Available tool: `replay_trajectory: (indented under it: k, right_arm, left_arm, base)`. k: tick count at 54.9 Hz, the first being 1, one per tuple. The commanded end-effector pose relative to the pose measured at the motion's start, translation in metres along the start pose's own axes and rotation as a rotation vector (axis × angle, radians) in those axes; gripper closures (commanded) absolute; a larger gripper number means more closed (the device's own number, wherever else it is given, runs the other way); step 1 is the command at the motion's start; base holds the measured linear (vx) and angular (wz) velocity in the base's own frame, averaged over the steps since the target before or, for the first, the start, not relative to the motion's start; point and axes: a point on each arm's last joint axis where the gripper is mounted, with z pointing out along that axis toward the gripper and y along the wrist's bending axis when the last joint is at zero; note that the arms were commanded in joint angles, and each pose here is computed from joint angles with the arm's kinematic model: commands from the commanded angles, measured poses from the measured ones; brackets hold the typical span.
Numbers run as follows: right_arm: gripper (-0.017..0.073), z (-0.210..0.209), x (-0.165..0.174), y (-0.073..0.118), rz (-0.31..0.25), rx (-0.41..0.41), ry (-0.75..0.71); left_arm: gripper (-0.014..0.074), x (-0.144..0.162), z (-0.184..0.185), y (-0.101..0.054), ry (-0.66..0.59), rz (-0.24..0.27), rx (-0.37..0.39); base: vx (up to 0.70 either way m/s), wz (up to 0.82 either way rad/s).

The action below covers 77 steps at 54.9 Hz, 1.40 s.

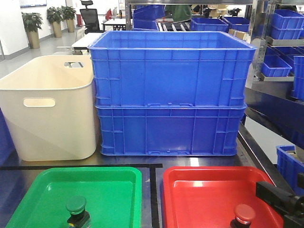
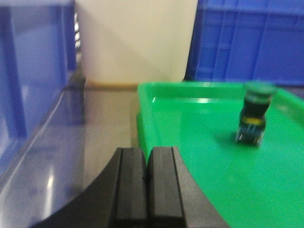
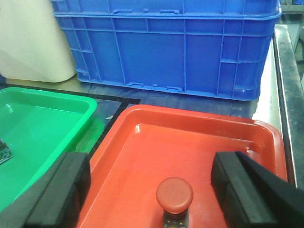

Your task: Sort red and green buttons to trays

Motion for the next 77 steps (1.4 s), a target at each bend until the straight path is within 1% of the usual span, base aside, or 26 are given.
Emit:
replay_trajectory:
  k: [1, 3, 5, 15, 18, 53, 60, 68, 75, 77]
  right_arm:
    - [-0.0023, -0.006, -0.017, -0.001, -0.007, 0.015, -0.107]
    - [-0.0023, -0.006, -0.016, -0.001, -0.007, 0.015, -0.105]
    - [-0.0023, -0.006, -0.016, -0.001, -0.007, 0.015, -0.105]
    - [-0.0023, -0.006, -0.016, -0.001, -0.007, 0.015, -0.105]
    - [-0.0023, -0.006, -0.016, -0.001, -0.007, 0.015, -0.105]
    - [-0.0023, -0.005, -0.016, -0.001, -0.007, 0.016, -0.107]
    - [-0.0022, -0.011, -0.008, -0.001, -0.007, 0.017, -0.115]
    - [0.0014, -0.032, 0.011, -0.003, -0.012, 0.041, -0.243]
    - [0.0089, -0.051, 0.040, -0.005, -0.014, 0.063, -0.367]
    - [0.0123, -0.055, 0.048, -0.007, -0.014, 0.073, -0.410]
  left_arm:
    - [0.0601, -0.010, -0.003, 0.000, -0.067, 0.012, -0.020]
    - [0.0601, -0.009, -0.003, 0.001, -0.061, 0.013, -0.030]
    - [0.0601, -0.008, -0.003, 0.001, -0.054, -0.002, -0.035]
    - [0.0601, -0.008, -0.003, 0.000, -0.057, -0.114, -0.021]
    - [0.0601, -0.008, -0.003, 0.000, -0.056, -0.127, -0.019]
    - [0.0601, -0.008, -0.003, 0.000, -0.057, -0.128, -0.019]
    - [0.0600, -0.008, -0.003, 0.000, -0.057, -0.128, -0.019]
    - [0.0601, -0.008, -0.003, 0.000, -0.057, -0.128, -0.019]
    - [0.0601, -0.008, -0.003, 0.000, -0.056, -0.128, -0.019]
    - [0.0601, -0.008, -0.003, 0.000, -0.056, -0.128, -0.019]
  base:
    - [0.00, 0.00]
    - [0.00, 0.00]
    - [0.00, 0.00]
    - [0.00, 0.00]
    - [0.00, 0.00]
    - [0.00, 0.00]
    - [0.00, 0.00]
    - [0.00, 0.00]
    - [0.00, 0.00]
    - [0.00, 0.00]
